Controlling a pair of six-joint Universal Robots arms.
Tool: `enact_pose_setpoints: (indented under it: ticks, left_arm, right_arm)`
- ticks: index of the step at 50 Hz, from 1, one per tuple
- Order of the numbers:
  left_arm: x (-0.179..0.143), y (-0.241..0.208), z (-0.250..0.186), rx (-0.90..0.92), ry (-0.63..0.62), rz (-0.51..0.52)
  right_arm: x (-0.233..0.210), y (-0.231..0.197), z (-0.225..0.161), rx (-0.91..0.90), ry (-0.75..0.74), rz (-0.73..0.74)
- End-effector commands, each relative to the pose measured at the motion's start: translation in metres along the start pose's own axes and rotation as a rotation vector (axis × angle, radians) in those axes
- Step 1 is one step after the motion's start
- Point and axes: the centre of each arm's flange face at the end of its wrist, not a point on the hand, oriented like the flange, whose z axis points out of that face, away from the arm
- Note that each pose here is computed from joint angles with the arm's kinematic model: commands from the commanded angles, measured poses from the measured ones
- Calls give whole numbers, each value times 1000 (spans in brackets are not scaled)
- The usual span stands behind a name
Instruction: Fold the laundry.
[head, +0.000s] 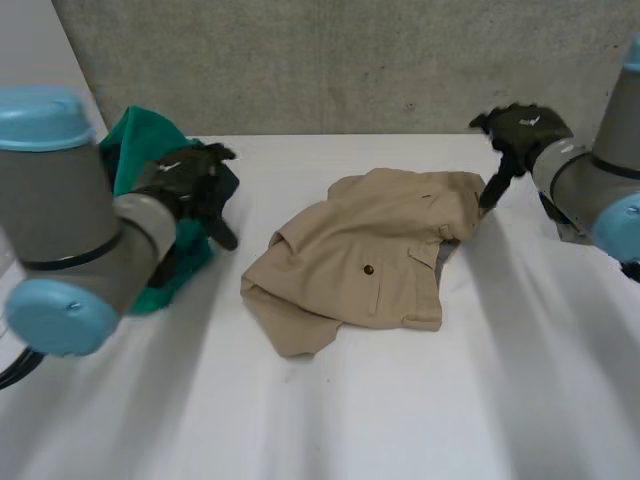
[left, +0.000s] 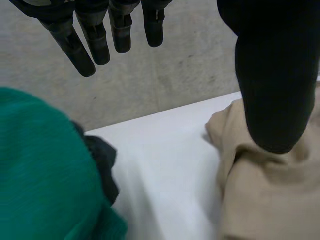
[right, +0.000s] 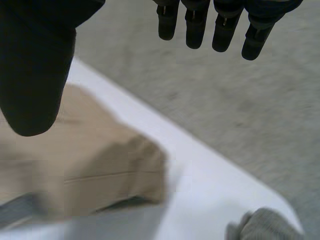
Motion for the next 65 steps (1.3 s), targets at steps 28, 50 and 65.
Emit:
enact_pose_setpoints:
  ticks: [28,50,65]
  left_arm:
    - [15,111,48,-374,134,84]
    - [22,-107,-46,309,84,83]
    - [12,-218,-109,712,14,69]
  right_arm:
    - [-112,126,-35,-87,-175,-50]
    - [-8,-73,-96,299,-40,-10]
    - [51,-181,-139,597,59,165]
